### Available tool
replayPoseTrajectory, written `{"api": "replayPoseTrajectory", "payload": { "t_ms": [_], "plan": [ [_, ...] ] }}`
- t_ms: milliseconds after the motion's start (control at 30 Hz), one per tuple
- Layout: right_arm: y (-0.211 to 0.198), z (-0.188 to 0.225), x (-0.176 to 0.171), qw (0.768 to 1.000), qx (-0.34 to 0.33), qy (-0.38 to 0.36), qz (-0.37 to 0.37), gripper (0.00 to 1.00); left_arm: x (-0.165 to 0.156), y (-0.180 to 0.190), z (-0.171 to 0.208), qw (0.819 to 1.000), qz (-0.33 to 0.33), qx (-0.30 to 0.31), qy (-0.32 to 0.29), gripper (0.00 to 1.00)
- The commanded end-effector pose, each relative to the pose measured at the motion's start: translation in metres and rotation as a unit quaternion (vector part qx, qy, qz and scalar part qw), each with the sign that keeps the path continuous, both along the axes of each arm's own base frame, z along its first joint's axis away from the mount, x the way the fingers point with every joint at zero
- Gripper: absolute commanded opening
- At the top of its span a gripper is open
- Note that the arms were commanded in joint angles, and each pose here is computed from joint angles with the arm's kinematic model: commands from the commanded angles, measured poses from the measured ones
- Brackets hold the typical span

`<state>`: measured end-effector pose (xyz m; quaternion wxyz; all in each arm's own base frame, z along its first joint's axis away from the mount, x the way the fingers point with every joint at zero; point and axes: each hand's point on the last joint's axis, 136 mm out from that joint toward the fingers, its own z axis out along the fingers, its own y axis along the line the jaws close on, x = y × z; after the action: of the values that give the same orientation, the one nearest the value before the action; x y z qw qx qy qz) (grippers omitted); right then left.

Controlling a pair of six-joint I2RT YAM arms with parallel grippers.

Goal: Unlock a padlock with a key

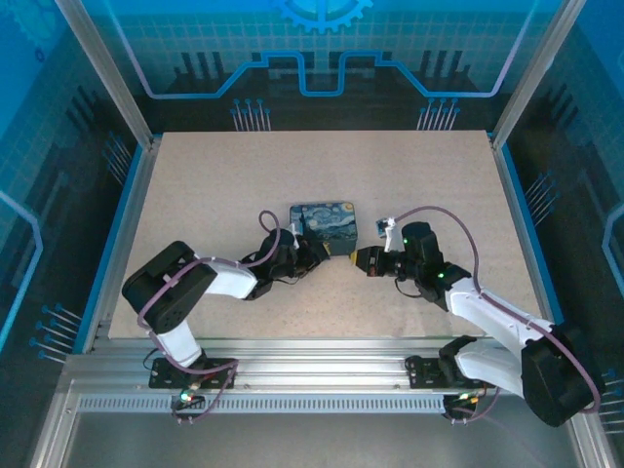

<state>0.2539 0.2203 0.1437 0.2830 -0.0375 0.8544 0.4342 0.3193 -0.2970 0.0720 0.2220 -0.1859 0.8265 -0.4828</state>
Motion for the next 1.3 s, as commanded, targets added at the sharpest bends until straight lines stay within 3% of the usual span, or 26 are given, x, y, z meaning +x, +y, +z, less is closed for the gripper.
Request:
{"api": "replayPoseTrajectory", "payload": {
  "t_ms": [0,800,1267],
  "plan": [
    [0.005,0.014,-0.001,0.999,0.033,-0.011,0.007,0.00,0.015,-0.010,0.023,0.999,0.013,-0.032,-0.034,0.00],
    [-0.035,0.049,0.020,0.993,0.091,0.053,-0.053,0.00,0.017,-0.016,0.020,0.998,0.005,-0.047,-0.036,0.00],
    [-0.045,-0.006,-0.002,0.981,0.131,0.118,-0.085,0.00,0.017,-0.021,0.028,0.997,-0.003,-0.065,-0.043,0.00]
  ]
}}
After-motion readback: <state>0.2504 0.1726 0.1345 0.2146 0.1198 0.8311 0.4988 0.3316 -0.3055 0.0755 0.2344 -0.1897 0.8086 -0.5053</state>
